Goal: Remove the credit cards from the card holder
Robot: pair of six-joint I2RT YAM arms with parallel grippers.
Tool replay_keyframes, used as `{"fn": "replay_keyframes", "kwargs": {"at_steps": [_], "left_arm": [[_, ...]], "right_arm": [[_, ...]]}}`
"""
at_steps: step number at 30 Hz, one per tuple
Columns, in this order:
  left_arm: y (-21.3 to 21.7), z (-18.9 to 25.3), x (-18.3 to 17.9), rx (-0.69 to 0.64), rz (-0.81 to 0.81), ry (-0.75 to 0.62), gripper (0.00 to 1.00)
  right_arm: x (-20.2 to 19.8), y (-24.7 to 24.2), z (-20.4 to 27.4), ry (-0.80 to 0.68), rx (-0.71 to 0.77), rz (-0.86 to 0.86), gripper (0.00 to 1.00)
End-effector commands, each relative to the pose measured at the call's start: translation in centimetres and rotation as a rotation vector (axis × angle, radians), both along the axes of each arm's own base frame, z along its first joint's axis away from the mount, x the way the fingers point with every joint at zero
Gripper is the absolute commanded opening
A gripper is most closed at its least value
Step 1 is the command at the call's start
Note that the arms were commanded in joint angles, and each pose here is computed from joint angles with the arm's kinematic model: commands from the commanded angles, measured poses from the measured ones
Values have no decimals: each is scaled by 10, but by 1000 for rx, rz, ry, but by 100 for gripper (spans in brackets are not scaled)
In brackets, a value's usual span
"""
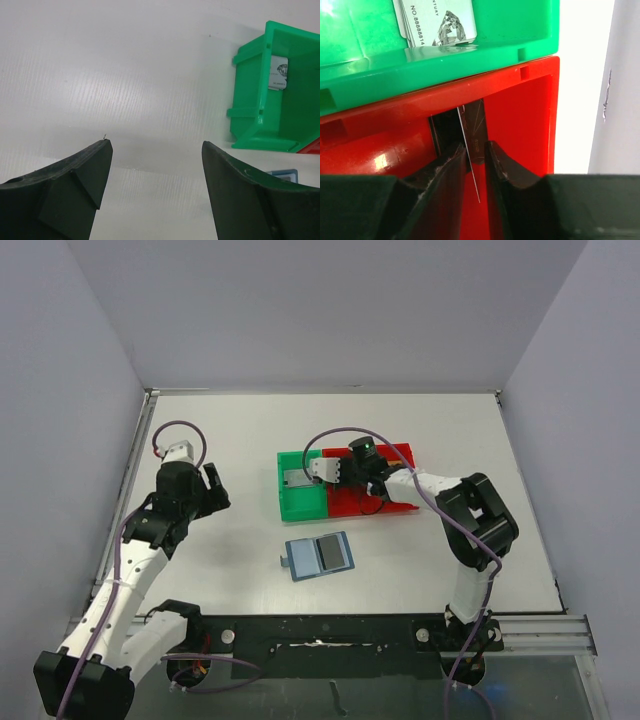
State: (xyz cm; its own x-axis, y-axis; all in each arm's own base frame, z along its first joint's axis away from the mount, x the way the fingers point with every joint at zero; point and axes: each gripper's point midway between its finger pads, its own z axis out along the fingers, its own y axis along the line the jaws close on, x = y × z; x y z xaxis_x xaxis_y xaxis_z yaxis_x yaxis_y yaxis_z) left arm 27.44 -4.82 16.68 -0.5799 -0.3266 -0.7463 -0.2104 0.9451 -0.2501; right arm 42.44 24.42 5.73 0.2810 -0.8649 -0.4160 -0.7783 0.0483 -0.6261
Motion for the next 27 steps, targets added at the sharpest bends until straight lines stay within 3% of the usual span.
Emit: {"fn": "replay_keyframes", "kwargs": {"at_steps": [1, 11, 27], "left_arm": [[-3, 11, 12, -14, -19, -59, 72], [-2, 11, 12, -15, -20, -59, 72], [-8, 7, 13, -27, -52, -45, 72]], "right_arm": [[9, 9, 21, -13, 55, -4, 25], [13, 6, 18, 23, 42, -36, 37], [13, 4, 9, 112, 57, -65, 43]]}}
